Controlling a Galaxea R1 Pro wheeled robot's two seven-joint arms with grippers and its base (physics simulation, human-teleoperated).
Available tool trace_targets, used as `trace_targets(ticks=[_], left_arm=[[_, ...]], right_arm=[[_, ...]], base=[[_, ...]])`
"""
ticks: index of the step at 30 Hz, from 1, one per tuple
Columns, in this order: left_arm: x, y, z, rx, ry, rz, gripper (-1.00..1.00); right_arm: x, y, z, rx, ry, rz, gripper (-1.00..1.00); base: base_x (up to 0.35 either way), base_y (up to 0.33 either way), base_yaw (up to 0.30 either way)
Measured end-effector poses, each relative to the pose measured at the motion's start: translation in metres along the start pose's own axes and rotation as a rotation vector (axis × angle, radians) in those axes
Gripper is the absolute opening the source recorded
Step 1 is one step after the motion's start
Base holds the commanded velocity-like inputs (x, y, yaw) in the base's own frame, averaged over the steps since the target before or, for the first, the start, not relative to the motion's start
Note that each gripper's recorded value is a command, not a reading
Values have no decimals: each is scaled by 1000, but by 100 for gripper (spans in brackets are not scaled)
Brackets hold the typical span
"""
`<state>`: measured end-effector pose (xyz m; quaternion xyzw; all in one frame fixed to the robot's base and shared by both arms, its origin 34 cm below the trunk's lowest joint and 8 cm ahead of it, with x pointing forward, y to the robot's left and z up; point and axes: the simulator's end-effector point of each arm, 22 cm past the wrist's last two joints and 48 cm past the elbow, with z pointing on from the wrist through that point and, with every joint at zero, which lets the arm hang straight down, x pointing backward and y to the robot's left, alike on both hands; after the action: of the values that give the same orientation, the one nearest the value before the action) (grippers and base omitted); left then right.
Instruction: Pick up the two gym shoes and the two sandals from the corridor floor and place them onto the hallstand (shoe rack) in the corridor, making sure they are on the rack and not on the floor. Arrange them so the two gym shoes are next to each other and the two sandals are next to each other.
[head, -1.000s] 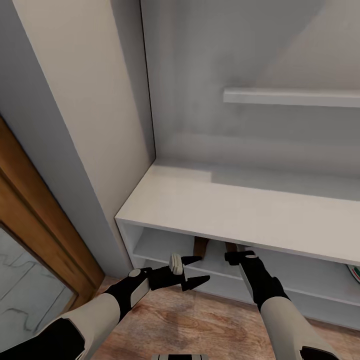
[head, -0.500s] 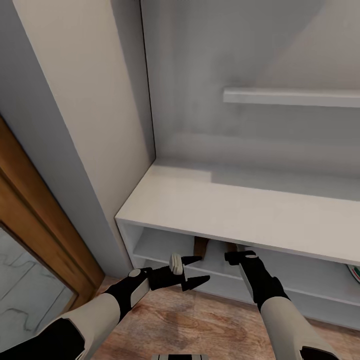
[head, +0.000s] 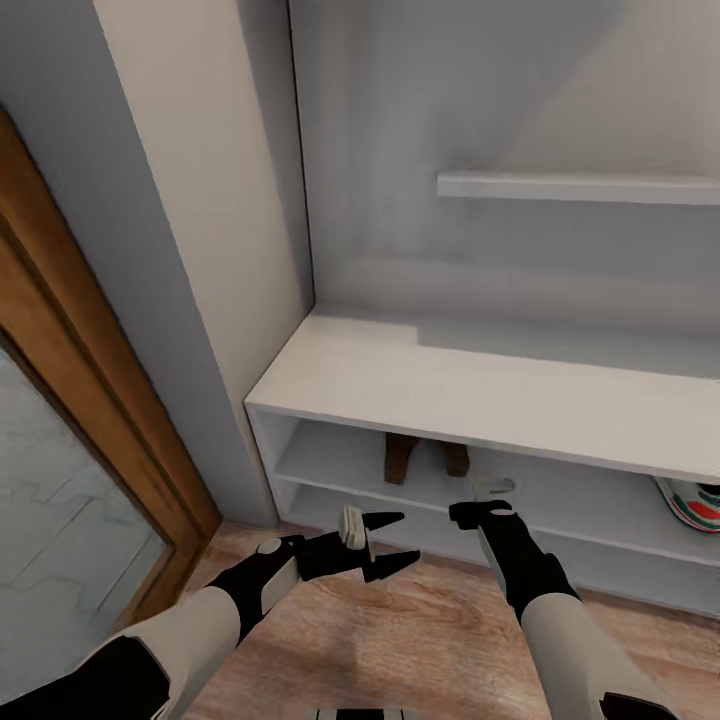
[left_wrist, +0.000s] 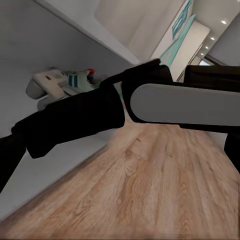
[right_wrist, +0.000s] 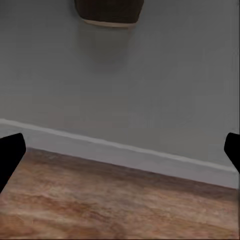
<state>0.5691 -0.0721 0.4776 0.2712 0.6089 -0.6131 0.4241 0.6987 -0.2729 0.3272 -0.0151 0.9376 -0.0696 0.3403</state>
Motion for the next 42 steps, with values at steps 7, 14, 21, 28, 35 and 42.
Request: trace_targets(ticks=[7, 14, 21, 28, 35, 42], left_arm=[[0, 0, 0, 0, 0, 0, 100], [0, 0, 0, -1, 0, 0, 100], [0, 0, -1, -1, 1, 0, 100], [0, 0, -1, -1, 1, 0, 100], [0, 1, -1, -3, 1, -1, 100], [0, 1, -1, -5, 1, -1, 100]], right_arm=[[0, 0, 0, -1, 0, 1, 100], [1, 1, 0, -2, 1, 0, 100], [2, 2, 0, -3, 4, 0, 100], [5, 3, 0, -6, 9, -1, 100], [12, 5, 0, -12, 19, -1, 100], [13, 6, 0, -14, 20, -2, 100]], base=[[-337, 0, 0], [-337, 0, 0], [-337, 0, 0], [-333, 0, 0], [-146, 0, 0], [-6, 0, 0]])
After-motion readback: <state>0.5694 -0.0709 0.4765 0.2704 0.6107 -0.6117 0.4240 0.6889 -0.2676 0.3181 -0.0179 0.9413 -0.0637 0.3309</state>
